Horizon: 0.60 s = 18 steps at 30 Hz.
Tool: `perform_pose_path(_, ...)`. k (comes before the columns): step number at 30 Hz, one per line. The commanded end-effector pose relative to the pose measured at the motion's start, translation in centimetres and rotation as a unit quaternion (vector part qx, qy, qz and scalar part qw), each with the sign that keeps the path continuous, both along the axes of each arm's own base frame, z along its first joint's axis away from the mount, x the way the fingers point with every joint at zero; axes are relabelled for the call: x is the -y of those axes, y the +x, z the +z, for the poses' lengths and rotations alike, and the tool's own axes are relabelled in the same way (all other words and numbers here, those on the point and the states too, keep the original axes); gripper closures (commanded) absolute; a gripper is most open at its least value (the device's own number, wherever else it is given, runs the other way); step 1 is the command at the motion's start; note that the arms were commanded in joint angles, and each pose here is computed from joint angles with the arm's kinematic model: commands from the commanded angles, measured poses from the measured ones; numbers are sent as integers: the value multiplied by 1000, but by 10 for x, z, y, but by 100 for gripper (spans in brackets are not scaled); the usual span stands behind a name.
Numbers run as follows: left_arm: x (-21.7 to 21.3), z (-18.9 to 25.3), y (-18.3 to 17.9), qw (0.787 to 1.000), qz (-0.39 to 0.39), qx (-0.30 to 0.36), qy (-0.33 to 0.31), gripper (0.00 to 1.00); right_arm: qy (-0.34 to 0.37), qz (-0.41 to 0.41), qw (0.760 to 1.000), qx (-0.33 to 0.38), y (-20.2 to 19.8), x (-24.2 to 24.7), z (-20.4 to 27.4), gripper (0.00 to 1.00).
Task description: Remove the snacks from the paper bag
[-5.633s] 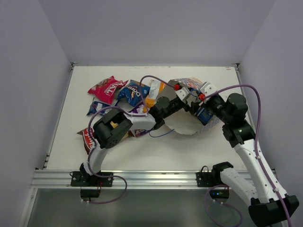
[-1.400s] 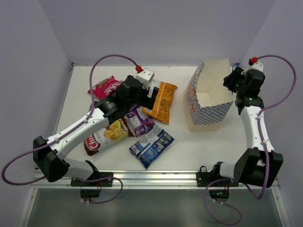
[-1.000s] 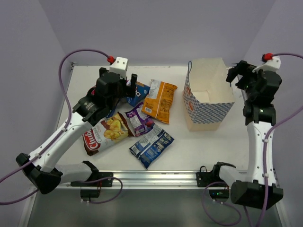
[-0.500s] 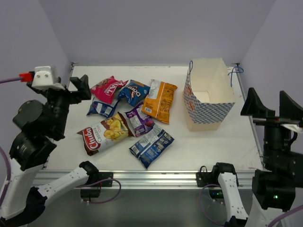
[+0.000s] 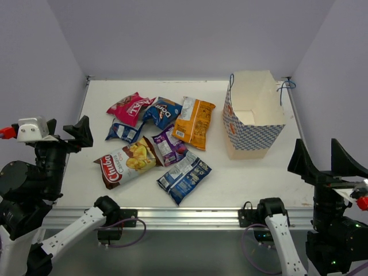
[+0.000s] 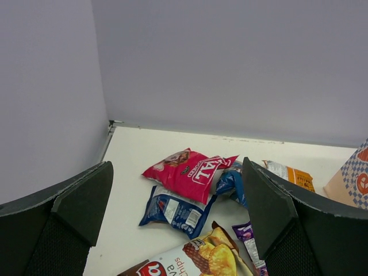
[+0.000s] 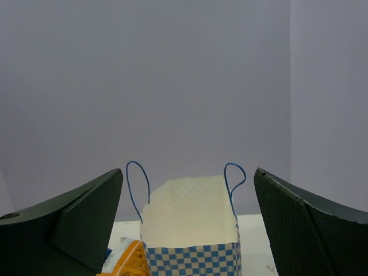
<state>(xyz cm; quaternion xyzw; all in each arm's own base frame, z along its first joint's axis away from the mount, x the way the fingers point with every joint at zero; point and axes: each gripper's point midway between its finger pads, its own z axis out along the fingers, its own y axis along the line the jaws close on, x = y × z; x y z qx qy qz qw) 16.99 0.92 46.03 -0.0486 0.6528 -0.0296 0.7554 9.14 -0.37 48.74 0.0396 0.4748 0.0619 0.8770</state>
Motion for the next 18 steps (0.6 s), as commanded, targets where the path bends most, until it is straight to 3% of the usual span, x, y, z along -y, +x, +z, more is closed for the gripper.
perform_pose_path(1,-11,-13,-6,1000,19,-10,11,0,0,-12,1000,7,3,4,-3,1)
perform_pose_path(10,-20,-34,-4,998,53,-12,-10,0,7,4,1000,-10,23,-1,-9,1)
perform_pose_path(18,-6,-47,10,998,44,-32,9,0,4,7,1000,-14,24,-3,-9,1)
